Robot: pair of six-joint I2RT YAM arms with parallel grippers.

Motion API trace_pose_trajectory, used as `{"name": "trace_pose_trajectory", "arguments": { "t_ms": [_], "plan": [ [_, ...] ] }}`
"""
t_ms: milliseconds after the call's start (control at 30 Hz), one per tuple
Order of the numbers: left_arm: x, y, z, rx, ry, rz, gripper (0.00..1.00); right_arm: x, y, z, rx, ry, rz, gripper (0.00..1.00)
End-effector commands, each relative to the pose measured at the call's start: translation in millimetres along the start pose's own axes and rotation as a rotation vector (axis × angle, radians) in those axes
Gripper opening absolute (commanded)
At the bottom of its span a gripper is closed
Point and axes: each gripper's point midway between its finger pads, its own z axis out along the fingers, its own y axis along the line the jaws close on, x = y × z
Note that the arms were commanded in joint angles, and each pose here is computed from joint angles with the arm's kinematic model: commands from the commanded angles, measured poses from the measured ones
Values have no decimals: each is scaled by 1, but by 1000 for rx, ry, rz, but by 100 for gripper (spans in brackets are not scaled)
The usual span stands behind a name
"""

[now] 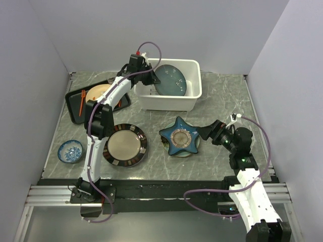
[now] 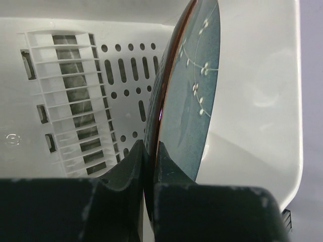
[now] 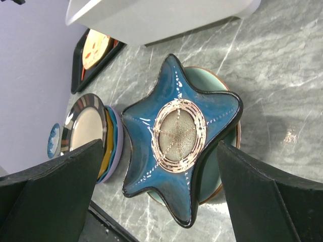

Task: Place the plates into the plastic bin on the countertop
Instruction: Place the plate in the plastic bin.

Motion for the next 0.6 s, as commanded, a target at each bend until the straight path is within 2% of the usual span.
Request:
{"name": "trace_pose_trajectory", "arguments": {
  "t_ms": [0, 400, 467, 500, 567],
  "plan": [
    [-53, -61, -27, 177, -144, 79, 1, -4, 5, 1, -29, -13, -11, 100],
    [-34, -50, -12, 191, -82, 58, 1, 3, 1, 1, -23, -1, 1, 100],
    [-31, -47, -9, 182, -74, 57, 5, 3, 0, 1, -23, -3, 2, 100],
    [-30, -44, -8, 177, -73, 59, 12, 3, -1, 2, -20, 0, 2, 100],
    [-29, -39, -7, 157, -72, 60, 19, 4, 0, 2, -22, 2, 2, 100]
  ]
}}
